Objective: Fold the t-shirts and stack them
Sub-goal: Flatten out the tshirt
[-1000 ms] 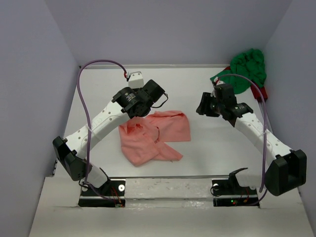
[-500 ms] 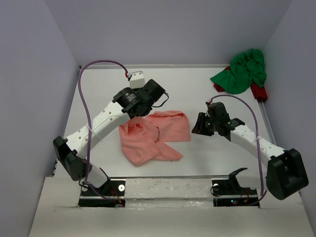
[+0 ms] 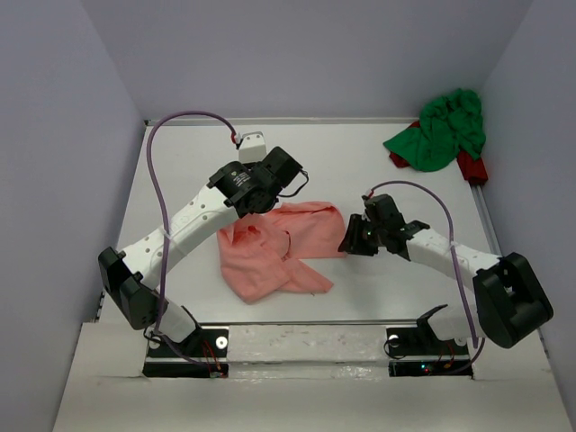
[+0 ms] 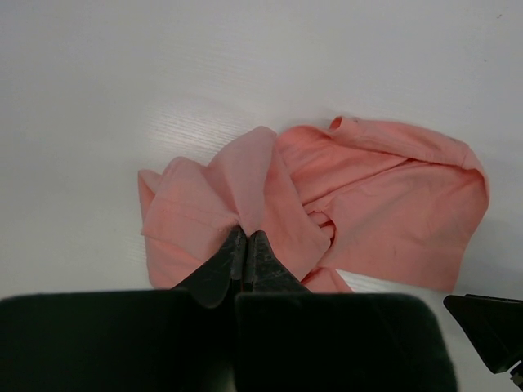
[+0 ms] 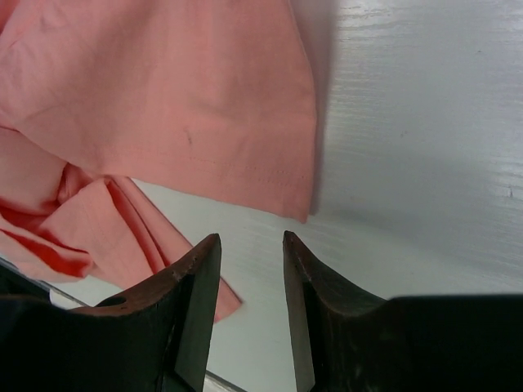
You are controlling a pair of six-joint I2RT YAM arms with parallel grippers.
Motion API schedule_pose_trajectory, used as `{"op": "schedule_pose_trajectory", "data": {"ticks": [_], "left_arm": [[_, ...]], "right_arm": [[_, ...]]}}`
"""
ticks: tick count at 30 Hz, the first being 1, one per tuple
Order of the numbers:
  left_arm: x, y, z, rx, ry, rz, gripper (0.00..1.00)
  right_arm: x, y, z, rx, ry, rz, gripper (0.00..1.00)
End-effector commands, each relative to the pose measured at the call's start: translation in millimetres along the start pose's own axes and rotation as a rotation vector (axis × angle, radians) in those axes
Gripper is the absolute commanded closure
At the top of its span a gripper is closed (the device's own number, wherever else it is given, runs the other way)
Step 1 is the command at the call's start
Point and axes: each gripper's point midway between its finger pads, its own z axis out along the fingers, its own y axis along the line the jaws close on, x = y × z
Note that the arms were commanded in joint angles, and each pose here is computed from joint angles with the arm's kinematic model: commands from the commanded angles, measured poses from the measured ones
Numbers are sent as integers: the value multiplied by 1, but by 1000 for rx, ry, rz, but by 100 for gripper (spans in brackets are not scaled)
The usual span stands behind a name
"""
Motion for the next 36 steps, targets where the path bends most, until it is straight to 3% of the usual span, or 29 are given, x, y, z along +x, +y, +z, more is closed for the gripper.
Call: {"op": "schedule_pose_trajectory", "data": {"ticks": [1,12,36], "left_arm": [[-8,5,-6,12,-28,-16,100],[-11,9,-5,15,-33,-14,100],[-10,8,-2,52,-28,10,100]], "right_arm": [[-10,3,6,0,-56,11,58],[-7,-29,14,157,-63,52,59],[11,-5,37,92,-1,68,69]]}}
